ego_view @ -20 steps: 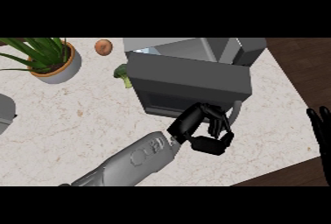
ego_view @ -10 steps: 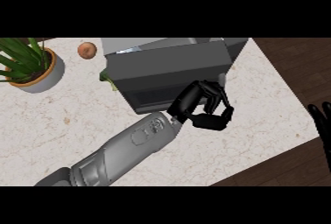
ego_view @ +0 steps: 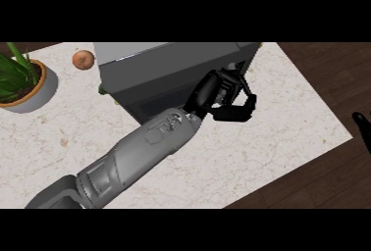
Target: Pick up the milk, place it into the microwave and close the microwave
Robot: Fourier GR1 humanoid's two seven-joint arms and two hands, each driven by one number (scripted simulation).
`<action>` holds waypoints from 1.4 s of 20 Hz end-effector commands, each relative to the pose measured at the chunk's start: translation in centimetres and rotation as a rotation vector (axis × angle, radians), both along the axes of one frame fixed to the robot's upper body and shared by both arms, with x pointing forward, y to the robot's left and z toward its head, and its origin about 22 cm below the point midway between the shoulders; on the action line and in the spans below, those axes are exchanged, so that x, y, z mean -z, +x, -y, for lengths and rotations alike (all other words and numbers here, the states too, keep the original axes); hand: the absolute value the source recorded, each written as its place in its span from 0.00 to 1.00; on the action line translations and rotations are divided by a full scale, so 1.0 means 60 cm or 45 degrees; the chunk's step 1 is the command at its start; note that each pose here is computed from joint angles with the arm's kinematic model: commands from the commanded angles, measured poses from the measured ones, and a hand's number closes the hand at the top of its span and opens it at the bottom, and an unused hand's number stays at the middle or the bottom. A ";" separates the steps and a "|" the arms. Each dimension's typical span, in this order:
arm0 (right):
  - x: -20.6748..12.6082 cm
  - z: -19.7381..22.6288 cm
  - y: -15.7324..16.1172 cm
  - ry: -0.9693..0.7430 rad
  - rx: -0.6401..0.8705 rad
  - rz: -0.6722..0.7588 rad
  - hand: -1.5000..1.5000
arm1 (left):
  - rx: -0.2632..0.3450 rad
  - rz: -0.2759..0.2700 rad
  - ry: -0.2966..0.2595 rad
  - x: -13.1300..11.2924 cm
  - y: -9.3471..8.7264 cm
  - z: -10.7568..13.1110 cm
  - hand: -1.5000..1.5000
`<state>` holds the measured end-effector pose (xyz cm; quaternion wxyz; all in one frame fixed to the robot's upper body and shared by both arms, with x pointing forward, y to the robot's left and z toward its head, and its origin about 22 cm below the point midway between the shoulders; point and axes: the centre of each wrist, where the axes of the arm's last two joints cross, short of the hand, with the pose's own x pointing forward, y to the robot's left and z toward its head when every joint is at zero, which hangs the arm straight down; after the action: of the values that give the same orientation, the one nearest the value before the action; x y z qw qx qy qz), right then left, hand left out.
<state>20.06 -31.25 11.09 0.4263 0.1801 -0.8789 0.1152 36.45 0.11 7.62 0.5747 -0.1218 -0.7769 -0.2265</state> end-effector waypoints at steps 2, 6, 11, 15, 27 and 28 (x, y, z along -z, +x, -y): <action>-0.016 0.006 0.004 -0.026 -0.017 0.002 0.00 | 0.023 0.037 -0.030 -0.034 0.006 0.031 1.00; -0.029 0.014 0.010 -0.048 -0.007 0.008 0.00 | -0.014 0.023 -0.065 -0.030 0.006 0.028 1.00; -0.041 0.022 0.012 -0.072 -0.013 0.011 0.00 | -0.043 0.020 -0.091 -0.031 0.007 0.029 1.00; -0.053 0.030 0.015 -0.103 -0.005 0.018 0.00 | -0.067 0.040 -0.110 -0.031 0.005 0.030 1.00; -0.075 0.036 0.026 -0.096 -0.042 0.023 0.00 | -0.097 0.076 -0.123 -0.026 -0.001 0.033 1.00; -0.078 0.038 0.026 -0.093 -0.044 0.032 0.00 | -0.110 0.061 -0.126 -0.021 -0.001 0.030 1.00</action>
<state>21.48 -33.40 15.47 0.4208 0.1724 -0.8767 0.1571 36.70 1.29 7.57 0.5747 -0.0902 -0.8035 -0.1264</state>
